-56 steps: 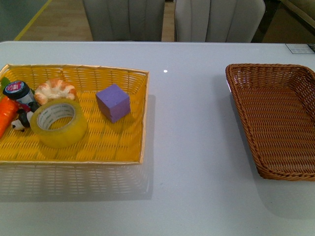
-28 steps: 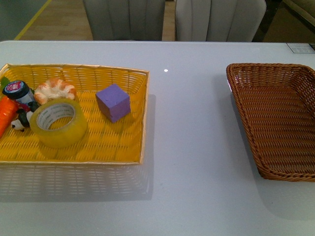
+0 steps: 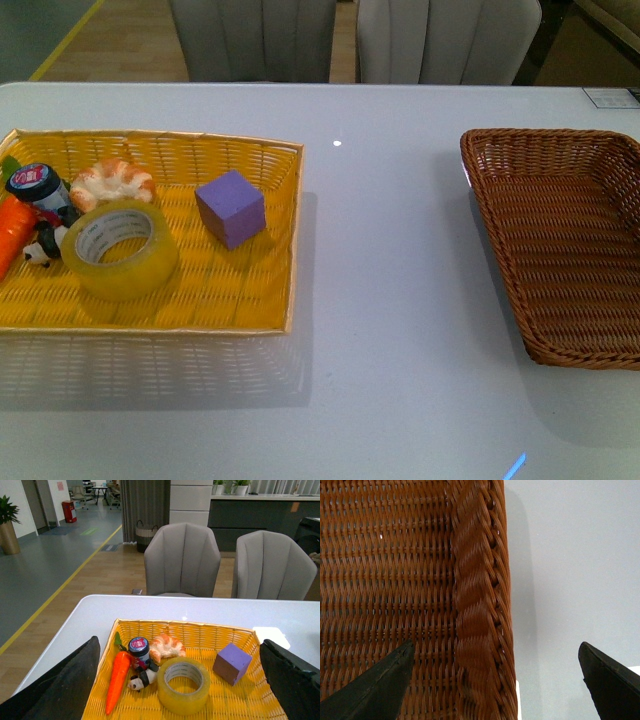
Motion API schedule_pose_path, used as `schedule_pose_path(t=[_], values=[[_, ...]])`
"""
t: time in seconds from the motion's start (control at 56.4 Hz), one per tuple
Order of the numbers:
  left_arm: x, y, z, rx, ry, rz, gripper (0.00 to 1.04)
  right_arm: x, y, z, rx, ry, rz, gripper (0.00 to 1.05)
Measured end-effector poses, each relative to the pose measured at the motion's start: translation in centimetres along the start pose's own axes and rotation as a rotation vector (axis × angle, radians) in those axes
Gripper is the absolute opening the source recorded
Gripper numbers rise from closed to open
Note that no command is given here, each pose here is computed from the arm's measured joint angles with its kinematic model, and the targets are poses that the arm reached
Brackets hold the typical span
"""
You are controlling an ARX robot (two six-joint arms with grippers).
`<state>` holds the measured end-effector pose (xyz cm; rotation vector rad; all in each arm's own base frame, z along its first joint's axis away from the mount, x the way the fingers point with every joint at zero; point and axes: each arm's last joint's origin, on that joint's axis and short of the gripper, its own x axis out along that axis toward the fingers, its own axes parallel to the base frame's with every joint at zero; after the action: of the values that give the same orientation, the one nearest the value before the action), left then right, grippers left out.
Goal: Move tape to another basket
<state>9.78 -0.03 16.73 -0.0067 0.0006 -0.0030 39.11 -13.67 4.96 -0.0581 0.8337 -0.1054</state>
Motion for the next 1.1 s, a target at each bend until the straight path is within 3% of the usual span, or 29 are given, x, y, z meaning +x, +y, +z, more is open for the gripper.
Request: schedule_pose_path(t=[0.124, 0.39, 0.691, 1.099], values=[[0.0, 0.0, 0.0, 0.0, 0.0, 0.0, 0.96, 1.1, 0.4, -0.5, 0.007, 0.025, -0.003, 0.9], [0.0, 0.0, 0.0, 0.0, 0.0, 0.0, 0.96, 2.1, 1.6, -2.0, 0.011, 0.083, -0.008, 0.5], [0.0, 0.0, 0.0, 0.0, 0.0, 0.0, 0.96, 0.9, 5.5, -2.1, 0.006, 0.098, 0.062, 0.06], [0.0, 0.0, 0.0, 0.0, 0.0, 0.0, 0.96, 0.3, 10.7, -1.5, -0.023, 0.104, 0.138, 0.04]])
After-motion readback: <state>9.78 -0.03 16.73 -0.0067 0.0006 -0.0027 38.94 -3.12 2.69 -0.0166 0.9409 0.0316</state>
